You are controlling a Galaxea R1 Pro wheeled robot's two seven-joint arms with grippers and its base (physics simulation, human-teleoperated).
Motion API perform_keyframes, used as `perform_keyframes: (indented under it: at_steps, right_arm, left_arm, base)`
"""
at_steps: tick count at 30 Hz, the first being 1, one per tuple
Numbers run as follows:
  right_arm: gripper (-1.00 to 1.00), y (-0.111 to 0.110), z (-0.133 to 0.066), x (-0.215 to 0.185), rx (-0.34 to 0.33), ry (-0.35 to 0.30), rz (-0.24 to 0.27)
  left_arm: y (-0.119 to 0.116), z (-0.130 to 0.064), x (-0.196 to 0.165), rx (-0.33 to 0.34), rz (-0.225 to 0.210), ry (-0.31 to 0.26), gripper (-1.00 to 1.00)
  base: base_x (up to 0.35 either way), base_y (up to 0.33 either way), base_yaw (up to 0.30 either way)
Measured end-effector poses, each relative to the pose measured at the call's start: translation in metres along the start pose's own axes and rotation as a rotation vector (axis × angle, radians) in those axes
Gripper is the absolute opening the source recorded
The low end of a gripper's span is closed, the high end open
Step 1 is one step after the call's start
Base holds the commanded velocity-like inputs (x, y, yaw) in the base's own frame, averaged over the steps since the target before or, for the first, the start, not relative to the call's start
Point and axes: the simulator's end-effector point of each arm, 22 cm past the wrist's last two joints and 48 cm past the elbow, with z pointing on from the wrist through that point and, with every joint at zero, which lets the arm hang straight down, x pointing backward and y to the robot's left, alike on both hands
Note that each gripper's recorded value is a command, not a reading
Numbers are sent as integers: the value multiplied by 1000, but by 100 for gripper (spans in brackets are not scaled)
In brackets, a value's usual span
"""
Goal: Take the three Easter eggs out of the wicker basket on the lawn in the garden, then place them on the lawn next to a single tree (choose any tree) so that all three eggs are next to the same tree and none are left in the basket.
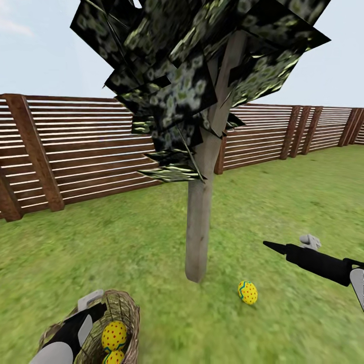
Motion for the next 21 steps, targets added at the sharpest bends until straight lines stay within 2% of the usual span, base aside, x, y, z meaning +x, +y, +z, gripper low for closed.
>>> perform_keyframes:
  at_steps: [2, 6, 21]
  right_arm:
    - [100, 6, 1, 4, -35, 3, -2]
    - [100, 8, 4, 12, -60, 6, -4]
    - [100, -5, 10, 38, -73, 7, -5]
  left_arm:
    - [1, 3, 3, 0, 0, 0, 100]
    - [2, 8, 9, 0, 0, 2, 100]
    - [7, 29, 33, -1, 2, 15, 100]
  base:
    - [0, 0, 0]
    - [0, 0, 0]
    - [0, 0, 0]
